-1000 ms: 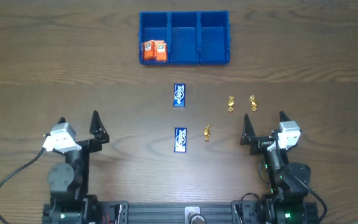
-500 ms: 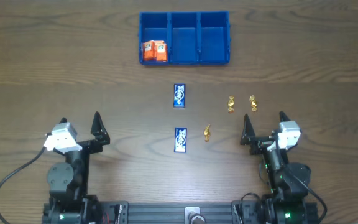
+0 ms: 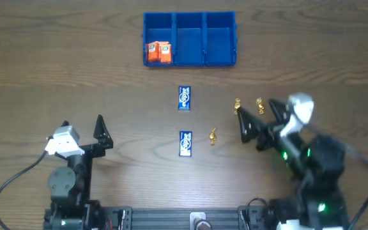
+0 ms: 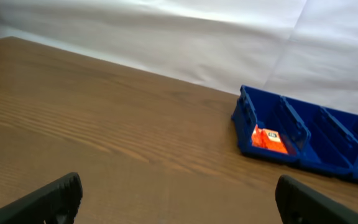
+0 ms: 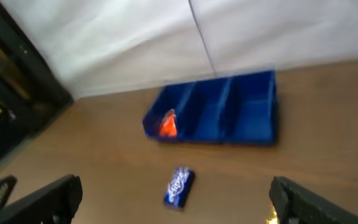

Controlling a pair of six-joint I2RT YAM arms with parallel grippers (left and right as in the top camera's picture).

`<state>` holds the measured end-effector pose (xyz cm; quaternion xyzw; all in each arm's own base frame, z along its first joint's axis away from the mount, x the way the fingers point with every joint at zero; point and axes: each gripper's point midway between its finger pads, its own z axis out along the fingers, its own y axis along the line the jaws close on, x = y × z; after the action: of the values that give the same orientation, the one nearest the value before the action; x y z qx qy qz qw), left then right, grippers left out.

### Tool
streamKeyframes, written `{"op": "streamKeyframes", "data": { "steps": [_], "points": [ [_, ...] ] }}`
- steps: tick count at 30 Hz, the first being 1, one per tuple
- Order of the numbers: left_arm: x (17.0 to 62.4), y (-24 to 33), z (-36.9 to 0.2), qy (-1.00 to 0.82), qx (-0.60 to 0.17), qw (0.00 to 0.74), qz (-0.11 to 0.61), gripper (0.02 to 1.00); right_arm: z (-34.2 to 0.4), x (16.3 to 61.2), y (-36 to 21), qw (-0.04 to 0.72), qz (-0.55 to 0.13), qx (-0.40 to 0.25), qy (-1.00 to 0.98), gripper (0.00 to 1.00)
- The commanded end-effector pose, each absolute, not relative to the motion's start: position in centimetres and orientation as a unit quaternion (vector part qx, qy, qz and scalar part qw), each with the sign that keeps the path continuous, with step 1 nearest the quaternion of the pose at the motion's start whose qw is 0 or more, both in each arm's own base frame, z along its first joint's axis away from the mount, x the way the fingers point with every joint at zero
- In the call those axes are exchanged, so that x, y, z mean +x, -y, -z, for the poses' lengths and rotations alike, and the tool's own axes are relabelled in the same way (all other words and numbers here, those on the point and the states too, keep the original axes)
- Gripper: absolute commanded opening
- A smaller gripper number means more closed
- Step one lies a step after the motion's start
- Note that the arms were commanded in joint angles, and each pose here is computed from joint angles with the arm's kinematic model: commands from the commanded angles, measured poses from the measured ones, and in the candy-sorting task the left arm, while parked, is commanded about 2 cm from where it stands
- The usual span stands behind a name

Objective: Sort Candies Into Trays

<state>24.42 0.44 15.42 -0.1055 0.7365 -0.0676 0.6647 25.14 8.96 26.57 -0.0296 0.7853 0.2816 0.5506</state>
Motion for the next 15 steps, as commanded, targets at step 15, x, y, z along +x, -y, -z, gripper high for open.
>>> {"op": "streamKeyframes", "data": {
  "steps": [15],
  "points": [
    [24.3, -0.6, -13.6, -0.754, -0.107, 0.646, 0.06, 0.998, -5.9, 22.4, -26.2, 0.089, -0.109, -0.081, -0.987, 0.998]
  ]
}}
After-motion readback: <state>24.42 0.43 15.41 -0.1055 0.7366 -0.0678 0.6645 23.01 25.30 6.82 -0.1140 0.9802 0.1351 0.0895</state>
